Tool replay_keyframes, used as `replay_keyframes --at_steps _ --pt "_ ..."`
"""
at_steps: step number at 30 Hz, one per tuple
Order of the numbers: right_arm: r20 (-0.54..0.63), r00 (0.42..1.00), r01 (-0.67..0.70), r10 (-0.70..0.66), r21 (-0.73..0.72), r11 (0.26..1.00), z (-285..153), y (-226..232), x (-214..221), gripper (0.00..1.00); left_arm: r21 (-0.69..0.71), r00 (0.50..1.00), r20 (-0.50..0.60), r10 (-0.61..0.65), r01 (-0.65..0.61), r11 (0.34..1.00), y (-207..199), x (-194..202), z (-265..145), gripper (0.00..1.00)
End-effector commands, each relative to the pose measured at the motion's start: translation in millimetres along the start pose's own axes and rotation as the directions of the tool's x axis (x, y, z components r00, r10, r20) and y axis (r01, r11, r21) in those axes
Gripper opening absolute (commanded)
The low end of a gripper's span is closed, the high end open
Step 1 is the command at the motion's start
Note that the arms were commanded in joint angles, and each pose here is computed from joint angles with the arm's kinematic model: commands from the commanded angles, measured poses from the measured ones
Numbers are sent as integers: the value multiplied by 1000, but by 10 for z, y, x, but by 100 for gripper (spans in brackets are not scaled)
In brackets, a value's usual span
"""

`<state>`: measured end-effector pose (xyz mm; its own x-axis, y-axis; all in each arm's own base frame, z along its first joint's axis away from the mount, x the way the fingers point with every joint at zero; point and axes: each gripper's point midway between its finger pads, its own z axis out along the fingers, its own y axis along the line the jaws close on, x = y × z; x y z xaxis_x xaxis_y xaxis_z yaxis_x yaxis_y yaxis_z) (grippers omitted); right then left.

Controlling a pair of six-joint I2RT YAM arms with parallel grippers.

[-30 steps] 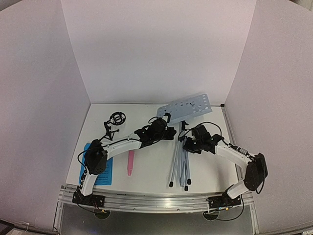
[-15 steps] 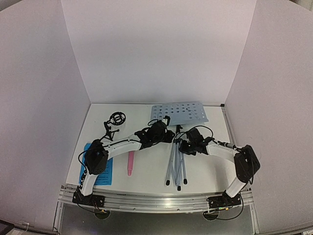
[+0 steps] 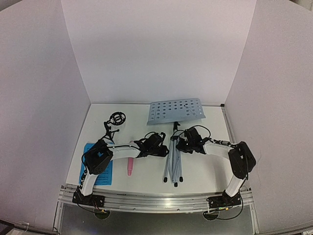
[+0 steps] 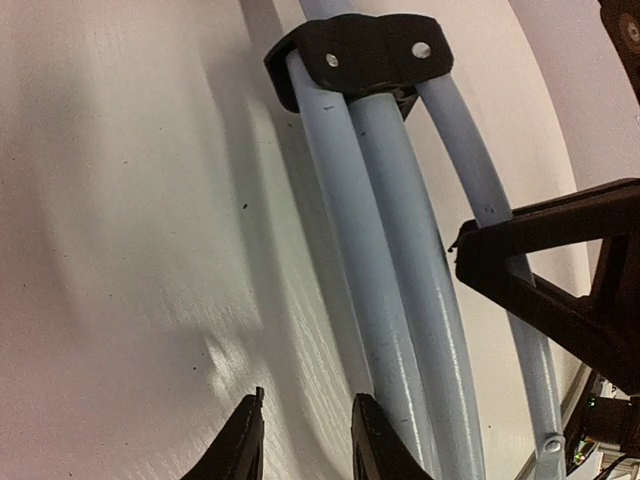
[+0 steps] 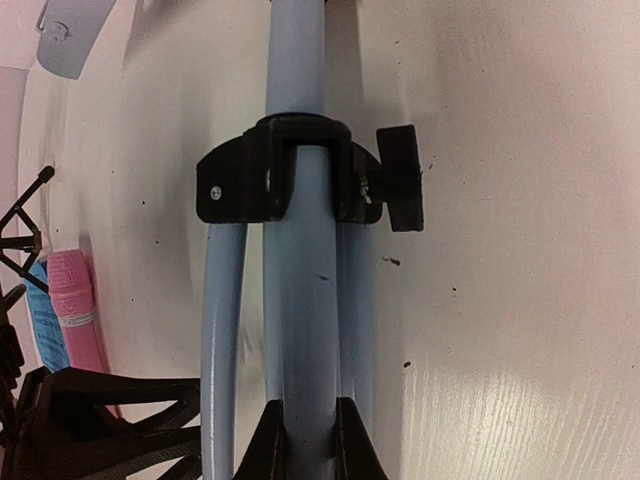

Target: Pack up the instrument practice props

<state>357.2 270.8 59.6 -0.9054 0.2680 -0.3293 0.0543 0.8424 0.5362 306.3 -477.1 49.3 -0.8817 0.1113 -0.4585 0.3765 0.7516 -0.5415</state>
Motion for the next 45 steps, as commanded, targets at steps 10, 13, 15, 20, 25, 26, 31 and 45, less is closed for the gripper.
replay_keyframes --at_steps 10,13,15,20,25,26,31,45 --pt "92 995 -42 43 -14 999 179 -118 -69 0 153 994 111 -20 3 988 -371 -377 -424 49" --pt "102 994 -43 44 -12 999 250 -117 -65 0 129 996 86 -26 15 991 -292 -272 -303 50" --pt "107 994 -37 38 -11 999 262 -101 -78 0 119 998 54 -33 26 993 -228 -172 -227 49" --pt "110 993 -35 36 -15 999 284 -91 -85 0 103 999 20 -40 38 994 -137 -24 -119 45" --pt "111 992 -63 65 -20 998 356 -127 -65 0 104 998 -26 -52 54 993 -98 112 42 37" --pt "109 991 -71 73 -20 997 391 -148 -53 0 116 998 -40 -47 51 992 -130 144 87 36" --pt "101 990 -98 102 -41 994 498 -161 -4 0 151 997 -58 -55 63 987 -240 183 209 18" --pt "87 995 -51 58 -76 996 551 -75 -4 0 171 999 -36 -32 38 984 -398 142 281 0"
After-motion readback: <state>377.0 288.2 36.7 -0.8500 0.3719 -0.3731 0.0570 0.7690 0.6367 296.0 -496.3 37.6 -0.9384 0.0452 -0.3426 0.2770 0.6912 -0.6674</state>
